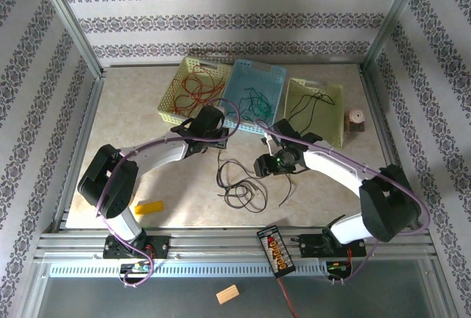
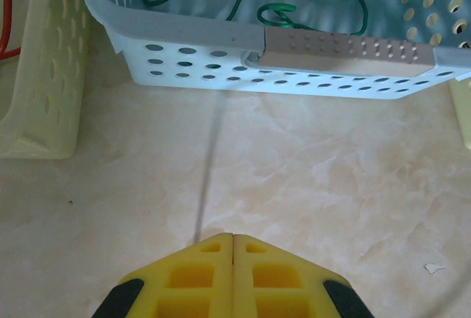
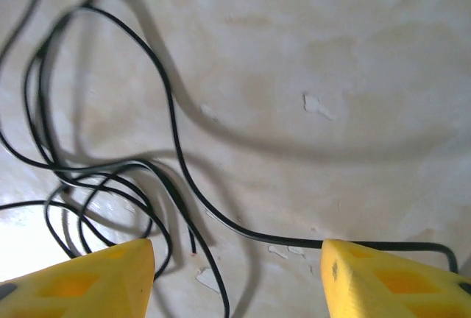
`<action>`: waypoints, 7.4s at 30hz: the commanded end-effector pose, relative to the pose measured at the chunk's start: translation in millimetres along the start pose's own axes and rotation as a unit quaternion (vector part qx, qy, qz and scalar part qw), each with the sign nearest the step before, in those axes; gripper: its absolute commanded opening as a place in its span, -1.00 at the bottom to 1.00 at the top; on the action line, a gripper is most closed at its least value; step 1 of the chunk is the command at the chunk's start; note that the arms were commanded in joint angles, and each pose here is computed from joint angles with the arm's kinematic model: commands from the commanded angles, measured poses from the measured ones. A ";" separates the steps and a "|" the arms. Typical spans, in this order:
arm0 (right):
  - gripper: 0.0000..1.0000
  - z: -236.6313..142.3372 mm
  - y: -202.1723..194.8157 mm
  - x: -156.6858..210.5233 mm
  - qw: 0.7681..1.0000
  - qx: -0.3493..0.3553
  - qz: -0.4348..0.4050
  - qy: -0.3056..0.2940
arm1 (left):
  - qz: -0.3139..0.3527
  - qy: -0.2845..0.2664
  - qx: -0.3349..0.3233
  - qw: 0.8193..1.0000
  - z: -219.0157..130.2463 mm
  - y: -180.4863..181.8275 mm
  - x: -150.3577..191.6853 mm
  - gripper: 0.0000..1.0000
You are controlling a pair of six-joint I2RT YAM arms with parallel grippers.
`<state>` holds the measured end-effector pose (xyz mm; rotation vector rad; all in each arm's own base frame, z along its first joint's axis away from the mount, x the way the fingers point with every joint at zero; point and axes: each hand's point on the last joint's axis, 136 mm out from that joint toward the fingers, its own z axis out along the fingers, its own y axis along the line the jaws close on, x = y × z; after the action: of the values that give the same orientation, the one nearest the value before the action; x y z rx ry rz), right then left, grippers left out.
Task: Untangle the cables
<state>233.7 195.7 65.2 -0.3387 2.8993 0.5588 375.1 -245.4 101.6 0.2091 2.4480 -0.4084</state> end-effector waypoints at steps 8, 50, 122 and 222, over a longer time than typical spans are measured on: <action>0.22 28.0 -4.6 9.8 0.996 -0.050 0.046 0.054 | -0.001 -0.015 -0.001 1.000 -5.2 -2.9 -12.9 -1.00; -1.00 -72.0 41.2 -99.6 0.979 -0.047 -0.067 -0.189 | -0.013 -0.036 0.010 0.999 -8.7 -5.5 -18.0 -1.00; 0.21 23.6 137.9 -7.6 0.919 -0.033 -0.394 -0.012 | -0.169 -0.056 -0.247 0.953 -52.9 126.9 18.4 -1.00; -1.00 -211.1 -124.9 -116.1 0.896 0.218 0.109 -0.371 | -0.078 -0.091 -0.148 0.982 -32.5 66.1 -25.3 -0.99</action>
<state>347.4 50.3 243.1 0.0521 2.2425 0.0160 384.4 -163.6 114.9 -0.1785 2.3517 -0.0968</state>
